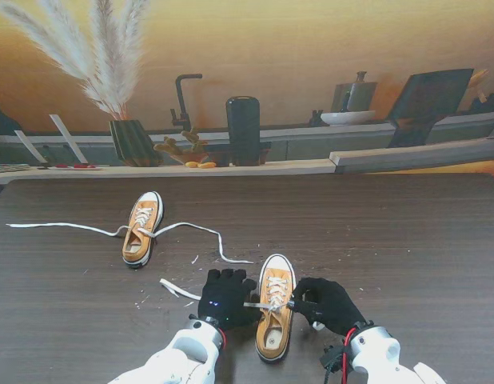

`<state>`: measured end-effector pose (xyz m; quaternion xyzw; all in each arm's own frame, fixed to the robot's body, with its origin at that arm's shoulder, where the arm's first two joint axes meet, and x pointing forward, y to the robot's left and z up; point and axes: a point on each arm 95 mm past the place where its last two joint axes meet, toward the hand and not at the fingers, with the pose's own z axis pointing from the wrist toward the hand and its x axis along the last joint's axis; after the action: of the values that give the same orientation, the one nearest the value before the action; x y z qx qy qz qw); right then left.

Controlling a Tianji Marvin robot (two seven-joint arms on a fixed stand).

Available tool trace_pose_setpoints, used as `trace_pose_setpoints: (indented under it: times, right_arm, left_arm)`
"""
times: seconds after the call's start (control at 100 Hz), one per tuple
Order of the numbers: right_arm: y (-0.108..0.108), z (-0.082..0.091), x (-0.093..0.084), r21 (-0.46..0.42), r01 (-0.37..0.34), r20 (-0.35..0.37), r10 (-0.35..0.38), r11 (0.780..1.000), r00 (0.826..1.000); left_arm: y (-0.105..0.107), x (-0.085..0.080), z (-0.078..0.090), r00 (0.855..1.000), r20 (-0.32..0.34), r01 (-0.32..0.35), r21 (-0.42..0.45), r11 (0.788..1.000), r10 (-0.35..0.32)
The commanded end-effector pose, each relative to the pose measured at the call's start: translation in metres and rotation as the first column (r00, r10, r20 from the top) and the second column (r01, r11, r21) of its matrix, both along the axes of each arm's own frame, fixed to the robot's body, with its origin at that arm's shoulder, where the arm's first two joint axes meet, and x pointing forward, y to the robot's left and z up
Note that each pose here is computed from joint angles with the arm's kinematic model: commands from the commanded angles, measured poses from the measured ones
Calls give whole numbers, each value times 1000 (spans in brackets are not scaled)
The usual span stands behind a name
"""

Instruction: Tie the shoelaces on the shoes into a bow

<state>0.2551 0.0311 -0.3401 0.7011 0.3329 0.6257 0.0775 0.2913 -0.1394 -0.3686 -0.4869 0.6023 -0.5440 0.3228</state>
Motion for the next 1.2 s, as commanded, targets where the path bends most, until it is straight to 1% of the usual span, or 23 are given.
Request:
trace_pose_setpoints:
  times: [0.0, 0.09, 0.21, 0.3, 0.4, 0.55, 0.67, 0.8, 0.96, 1.1, 1.19]
  right_arm:
    - [0, 0, -2, -1, -14, -12, 14, 1000, 1000]
    - [-1, -1, -1, -1, -13, -14, 13, 1000, 1000]
    - [-1, -1, -1, -1, -12, -16, 12, 1000, 1000]
    - [0, -2, -1, 1, -13, -18, 13, 1000, 1000]
    - [0, -3, -1, 2, -16, -21, 16, 1000, 1000]
    - [1, -4, -1, 1, -18, -22, 18, 1000, 1000]
    - [1, -3, -1, 0, -22, -22, 22, 1000, 1000]
    - [2, -4, -1, -1, -29, -27, 29, 1000, 999]
    - [3, -5, -2, -3, -35, -32, 34, 999, 999]
    - [2, -5, -2, -7, -34, -33, 34, 999, 999]
    - [2, -5, -2, -8, -35, -32, 35, 999, 999]
  left_arm:
    - [1, -2, -12, 999, -43, -2, 22, 1000, 3]
    - [1, -4, -15, 999, -39, -4, 37, 999, 5]
    - [2, -5, -16, 1000, -9, -17, 57, 998, 18]
    - [3, -6, -16, 999, 4, -32, 54, 998, 32]
    - [4, -7, -16, 998, 37, -59, 62, 996, 57]
    - [8, -11, -12, 995, 54, -81, 51, 995, 78]
    - [11, -13, -6, 996, 45, -78, 38, 996, 77]
    - [13, -14, -4, 997, 40, -70, 40, 997, 69]
    - [12, -10, -7, 998, 31, -57, 52, 997, 55]
    - [9, -7, -11, 999, 14, -39, 48, 998, 39]
    - [7, -6, -14, 999, 13, -32, 49, 998, 31]
